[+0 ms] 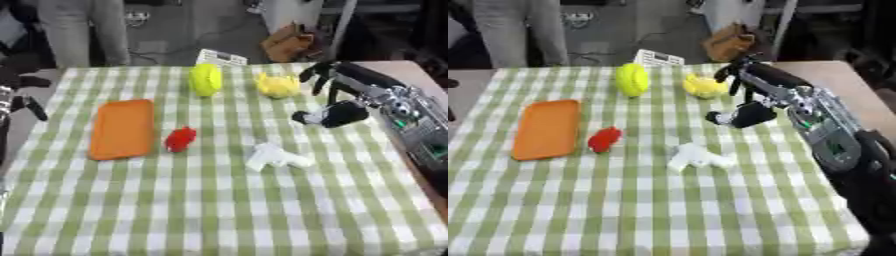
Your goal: Pick up objects on the table and place them in the box.
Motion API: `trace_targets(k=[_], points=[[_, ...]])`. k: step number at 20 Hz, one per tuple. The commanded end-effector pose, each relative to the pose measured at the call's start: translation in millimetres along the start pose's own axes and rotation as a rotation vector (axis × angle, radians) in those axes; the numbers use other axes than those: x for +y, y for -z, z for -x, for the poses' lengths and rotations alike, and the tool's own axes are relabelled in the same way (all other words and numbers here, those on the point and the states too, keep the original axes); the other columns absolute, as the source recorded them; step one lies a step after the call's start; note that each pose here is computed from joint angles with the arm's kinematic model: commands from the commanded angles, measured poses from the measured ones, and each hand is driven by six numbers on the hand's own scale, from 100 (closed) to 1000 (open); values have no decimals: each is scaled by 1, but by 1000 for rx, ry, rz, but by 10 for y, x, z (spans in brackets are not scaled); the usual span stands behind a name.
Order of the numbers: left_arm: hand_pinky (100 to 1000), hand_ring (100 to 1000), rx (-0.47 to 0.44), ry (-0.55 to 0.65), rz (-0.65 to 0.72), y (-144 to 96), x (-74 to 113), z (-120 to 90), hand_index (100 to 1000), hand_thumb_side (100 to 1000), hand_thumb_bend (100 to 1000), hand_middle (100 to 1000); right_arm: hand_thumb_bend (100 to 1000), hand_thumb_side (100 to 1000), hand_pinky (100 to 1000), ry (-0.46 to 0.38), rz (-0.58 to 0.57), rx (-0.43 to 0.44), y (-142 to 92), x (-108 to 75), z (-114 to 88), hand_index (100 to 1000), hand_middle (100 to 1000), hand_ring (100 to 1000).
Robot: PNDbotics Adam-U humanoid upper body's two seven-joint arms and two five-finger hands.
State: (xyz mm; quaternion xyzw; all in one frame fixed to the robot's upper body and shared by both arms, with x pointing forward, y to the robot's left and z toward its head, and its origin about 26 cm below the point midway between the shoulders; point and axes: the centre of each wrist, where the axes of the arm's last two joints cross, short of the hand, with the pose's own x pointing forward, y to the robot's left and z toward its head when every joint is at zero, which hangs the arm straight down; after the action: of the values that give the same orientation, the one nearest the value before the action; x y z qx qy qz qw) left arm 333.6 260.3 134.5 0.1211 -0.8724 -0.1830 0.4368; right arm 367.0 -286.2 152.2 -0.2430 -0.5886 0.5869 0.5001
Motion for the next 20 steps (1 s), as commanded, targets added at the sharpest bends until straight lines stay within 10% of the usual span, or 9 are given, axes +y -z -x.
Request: trace_targets(k=[1, 20], points=[[336, 685, -31, 1, 4, 60, 21, -61, 798, 1000, 117, 828, 559, 342, 484, -28, -38, -1, 102, -22, 3, 885, 792, 678], [336, 686, -38, -6, 16, 73, 1, -72, 798, 1000, 117, 829, 553, 326, 527, -70, -237, -74, 598, 334, -107, 899, 814, 706]])
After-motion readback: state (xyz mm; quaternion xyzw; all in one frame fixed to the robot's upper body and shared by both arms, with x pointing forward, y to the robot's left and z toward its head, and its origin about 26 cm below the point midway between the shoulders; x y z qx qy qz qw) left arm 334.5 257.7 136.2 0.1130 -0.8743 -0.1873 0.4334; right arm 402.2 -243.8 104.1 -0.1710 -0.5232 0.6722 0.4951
